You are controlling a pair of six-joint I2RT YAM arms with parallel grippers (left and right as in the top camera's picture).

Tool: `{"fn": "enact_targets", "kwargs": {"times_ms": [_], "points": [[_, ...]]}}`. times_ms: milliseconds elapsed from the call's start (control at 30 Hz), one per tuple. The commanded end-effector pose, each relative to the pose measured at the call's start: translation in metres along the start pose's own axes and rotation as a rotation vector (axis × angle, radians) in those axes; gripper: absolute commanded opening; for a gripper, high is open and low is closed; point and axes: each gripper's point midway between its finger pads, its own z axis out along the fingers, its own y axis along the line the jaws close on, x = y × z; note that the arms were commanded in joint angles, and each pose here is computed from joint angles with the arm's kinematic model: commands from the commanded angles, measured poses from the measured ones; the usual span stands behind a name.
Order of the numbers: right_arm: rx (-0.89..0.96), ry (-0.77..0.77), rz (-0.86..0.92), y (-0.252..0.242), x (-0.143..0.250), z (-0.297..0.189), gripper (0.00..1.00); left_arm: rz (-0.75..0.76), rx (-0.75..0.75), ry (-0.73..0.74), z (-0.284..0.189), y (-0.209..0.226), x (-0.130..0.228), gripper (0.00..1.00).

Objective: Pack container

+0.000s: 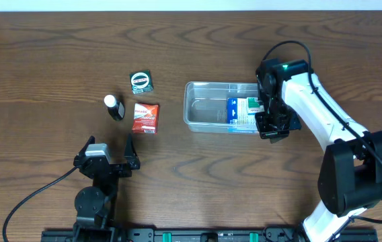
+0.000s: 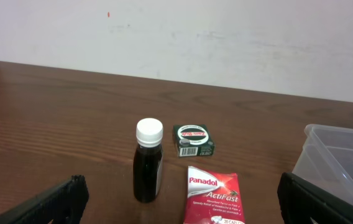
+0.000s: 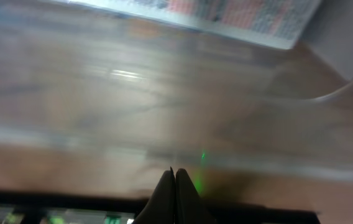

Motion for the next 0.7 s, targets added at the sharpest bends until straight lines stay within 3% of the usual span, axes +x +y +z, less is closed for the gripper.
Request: {"fn": "enact_targets", "kwargs": {"times_ms": [0,233,333,533,633,667], "points": [[-0.096,-0.068,-0.057,0.014,-0.011,-0.028,0.01,-0.001,-0.016,0.047,0.001,0.004,0.017,0.98],[-0.101,-0.304,-0.033,0.003,-0.038,-0.096,0.02,0.0,-0.016,0.047,0.001,0.004,0.017,0.98],[-0.056,-0.401,0.032,-0.025,-0.051,-0.12,0.1,-0.001,-0.016,0.047,0.001,0.004,0.017,0.98],[-0.045,-0.498,0.254,-0.109,-0.057,-0.148,0.11,0.0,-0.016,0.047,0.001,0.004,0.017,0.98],[-0.034,-0.521,0.352,-0.156,-0.053,-0.147,0.2,-0.001,-0.016,0.047,0.001,0.004,0.017,0.98],[-0.03,-0.529,0.381,-0.172,-0.051,-0.147,0.28,-0.001,-0.016,0.047,0.001,0.004,0.017,0.98]]}}
